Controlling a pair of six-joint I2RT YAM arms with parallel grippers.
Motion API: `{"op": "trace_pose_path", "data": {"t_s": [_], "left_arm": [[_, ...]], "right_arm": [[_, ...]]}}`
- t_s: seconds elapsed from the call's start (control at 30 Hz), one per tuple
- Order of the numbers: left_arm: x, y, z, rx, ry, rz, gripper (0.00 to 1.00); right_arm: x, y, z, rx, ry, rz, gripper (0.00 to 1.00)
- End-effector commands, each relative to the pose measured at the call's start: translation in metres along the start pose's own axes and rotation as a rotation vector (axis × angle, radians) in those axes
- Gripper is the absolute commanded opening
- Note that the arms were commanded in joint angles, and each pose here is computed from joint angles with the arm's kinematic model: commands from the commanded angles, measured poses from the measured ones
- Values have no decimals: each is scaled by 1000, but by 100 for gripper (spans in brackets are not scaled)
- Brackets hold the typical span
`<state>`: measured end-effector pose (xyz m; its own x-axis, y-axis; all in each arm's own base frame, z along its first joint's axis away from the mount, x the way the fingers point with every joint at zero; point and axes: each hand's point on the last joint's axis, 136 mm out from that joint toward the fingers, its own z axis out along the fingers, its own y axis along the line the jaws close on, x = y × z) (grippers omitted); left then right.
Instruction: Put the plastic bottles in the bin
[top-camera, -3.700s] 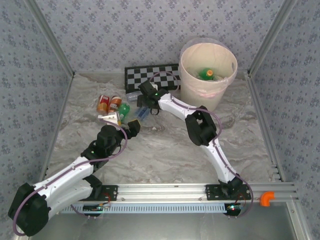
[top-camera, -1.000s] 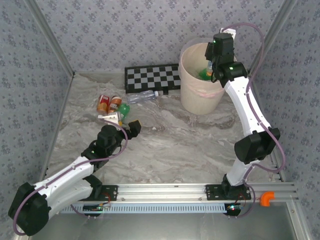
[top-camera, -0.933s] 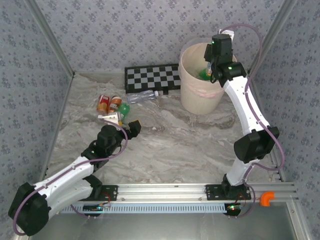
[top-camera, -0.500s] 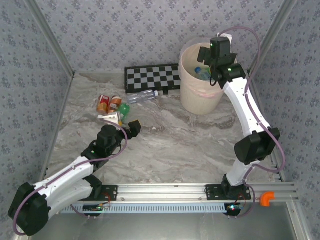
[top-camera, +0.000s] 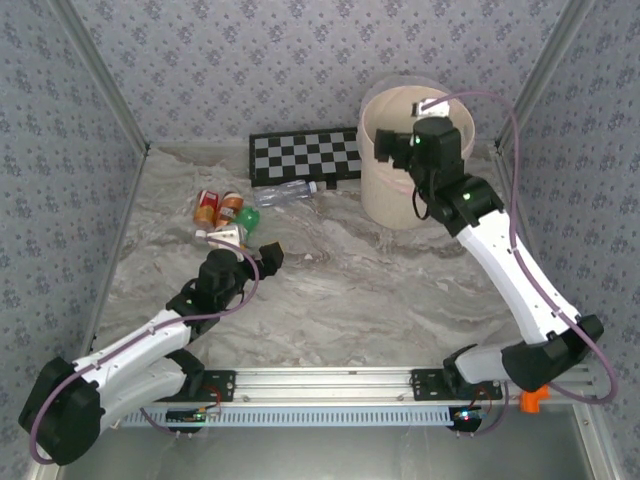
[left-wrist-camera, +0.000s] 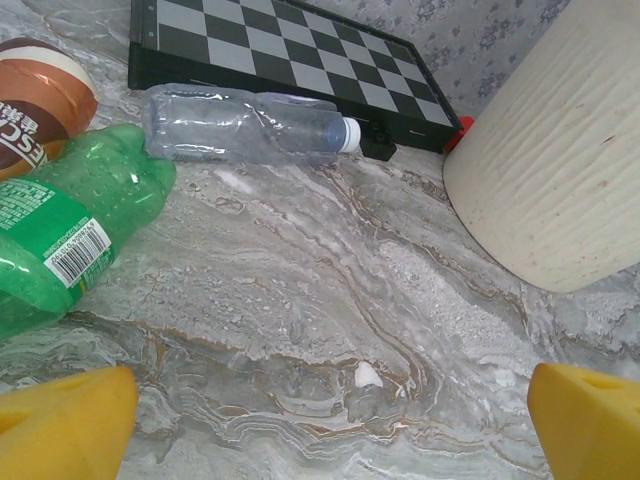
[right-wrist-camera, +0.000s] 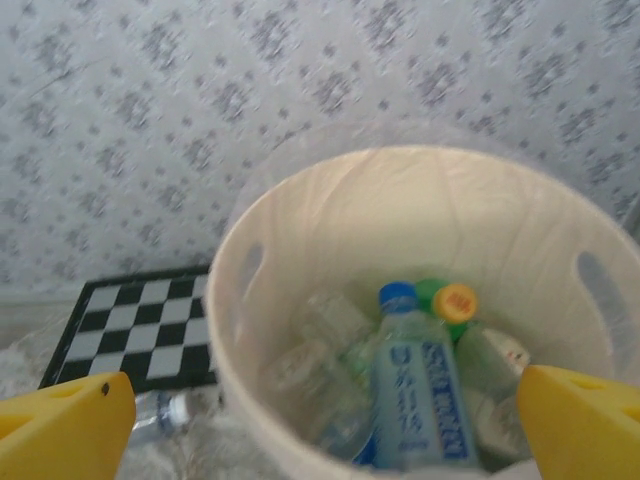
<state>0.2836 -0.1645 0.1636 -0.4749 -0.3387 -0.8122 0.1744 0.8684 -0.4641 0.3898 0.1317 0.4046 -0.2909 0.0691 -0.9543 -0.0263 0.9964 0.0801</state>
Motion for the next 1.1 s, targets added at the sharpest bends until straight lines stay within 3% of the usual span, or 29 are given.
{"op": "trace_pose_path", "data": {"t_s": [0.0, 0.33, 0.67, 0.8, 1.07], "left_arm": [[-18, -7, 0, 3, -52, 29, 100], [-36, 25, -1, -199, -125, 126, 100], [-32, 62, 7, -357, 2, 105, 100], [-32, 88, 10, -440, 46, 64, 99], [-28, 114, 32, -483, 133, 54, 99]], "right_arm": [[14, 14, -8, -53, -8, -34, 100], [99, 43, -17, -215, 74, -70, 100], [159, 40, -20, -316, 20, -23, 100], [171, 42, -19, -353, -4, -15, 100], [192, 41, -20, -383, -17, 31, 100]]}}
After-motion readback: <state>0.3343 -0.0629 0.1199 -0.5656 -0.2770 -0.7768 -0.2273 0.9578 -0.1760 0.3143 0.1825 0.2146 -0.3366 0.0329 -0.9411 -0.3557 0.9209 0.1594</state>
